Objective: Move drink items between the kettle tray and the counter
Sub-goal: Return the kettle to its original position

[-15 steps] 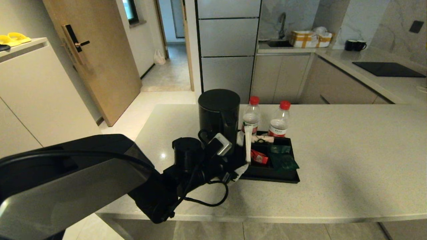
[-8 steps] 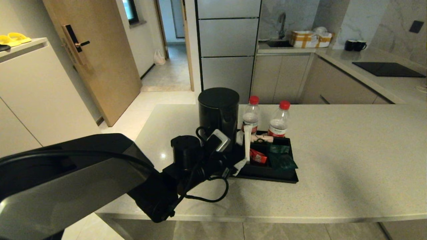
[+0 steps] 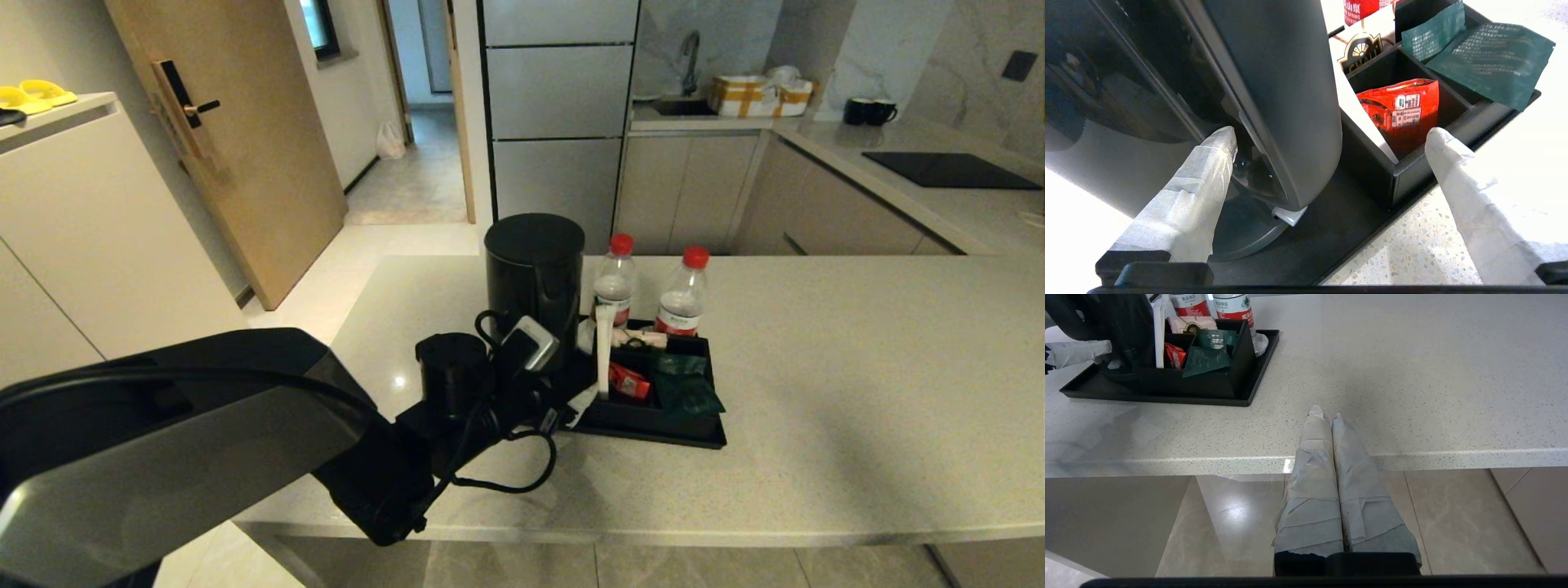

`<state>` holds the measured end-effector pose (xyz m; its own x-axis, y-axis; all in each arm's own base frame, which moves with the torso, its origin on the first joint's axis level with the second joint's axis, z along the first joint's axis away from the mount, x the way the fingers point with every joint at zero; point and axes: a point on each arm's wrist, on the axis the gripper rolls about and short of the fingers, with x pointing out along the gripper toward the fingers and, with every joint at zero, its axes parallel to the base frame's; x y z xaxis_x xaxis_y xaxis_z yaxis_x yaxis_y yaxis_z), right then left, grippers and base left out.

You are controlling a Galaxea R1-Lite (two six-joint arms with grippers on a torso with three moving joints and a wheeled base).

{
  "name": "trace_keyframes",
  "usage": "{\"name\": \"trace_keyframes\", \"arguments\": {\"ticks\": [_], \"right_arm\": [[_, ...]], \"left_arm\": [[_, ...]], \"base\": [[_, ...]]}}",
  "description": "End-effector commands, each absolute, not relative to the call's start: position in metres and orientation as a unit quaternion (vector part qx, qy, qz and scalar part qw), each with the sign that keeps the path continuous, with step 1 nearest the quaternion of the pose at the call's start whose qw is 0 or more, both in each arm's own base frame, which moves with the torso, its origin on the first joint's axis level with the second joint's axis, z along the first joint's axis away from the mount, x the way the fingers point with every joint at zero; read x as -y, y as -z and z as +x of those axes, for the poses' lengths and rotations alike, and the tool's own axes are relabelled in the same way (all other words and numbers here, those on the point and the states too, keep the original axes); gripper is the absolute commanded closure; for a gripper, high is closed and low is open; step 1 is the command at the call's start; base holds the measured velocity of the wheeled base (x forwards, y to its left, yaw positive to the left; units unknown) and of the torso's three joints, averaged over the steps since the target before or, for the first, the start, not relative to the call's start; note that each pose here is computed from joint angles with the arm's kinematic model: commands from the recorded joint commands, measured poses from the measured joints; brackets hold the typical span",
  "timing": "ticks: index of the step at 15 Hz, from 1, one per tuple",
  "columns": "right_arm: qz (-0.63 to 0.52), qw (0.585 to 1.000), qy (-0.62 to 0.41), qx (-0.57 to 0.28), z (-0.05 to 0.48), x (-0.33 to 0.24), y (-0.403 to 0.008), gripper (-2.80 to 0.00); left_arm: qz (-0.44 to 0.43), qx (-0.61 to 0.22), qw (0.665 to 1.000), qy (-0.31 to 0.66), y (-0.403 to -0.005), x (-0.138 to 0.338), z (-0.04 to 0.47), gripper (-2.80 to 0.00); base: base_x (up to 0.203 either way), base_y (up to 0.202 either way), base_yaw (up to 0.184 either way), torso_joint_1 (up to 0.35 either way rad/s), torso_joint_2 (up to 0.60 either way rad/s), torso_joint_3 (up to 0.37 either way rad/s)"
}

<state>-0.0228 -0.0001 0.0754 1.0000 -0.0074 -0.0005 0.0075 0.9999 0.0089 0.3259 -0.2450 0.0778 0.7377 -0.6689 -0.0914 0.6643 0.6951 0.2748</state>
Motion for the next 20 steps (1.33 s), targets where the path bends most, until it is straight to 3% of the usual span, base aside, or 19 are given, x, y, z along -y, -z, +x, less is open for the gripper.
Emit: {"name": "trace_keyframes", "arguments": {"ticks": [1,20], "right_arm": [[0.005,1.000,0.004,0.001,-0.023,0.000,-0.075,0.00],[0.005,1.000,0.004,0.000,-0.023,0.000,-0.075,0.00]], "left_arm": [[0.146,0.012,0.921,0.361,-0.078,0.246,0.326,-2.80],[0.136,0.037,0.938,0.317,-0.090,0.226,0.329,-2.80]], "base": [[0.000,0.000,0.000,0.000,0.00,0.000],[0.000,0.000,0.000,0.000,0.00,0.000]]}}
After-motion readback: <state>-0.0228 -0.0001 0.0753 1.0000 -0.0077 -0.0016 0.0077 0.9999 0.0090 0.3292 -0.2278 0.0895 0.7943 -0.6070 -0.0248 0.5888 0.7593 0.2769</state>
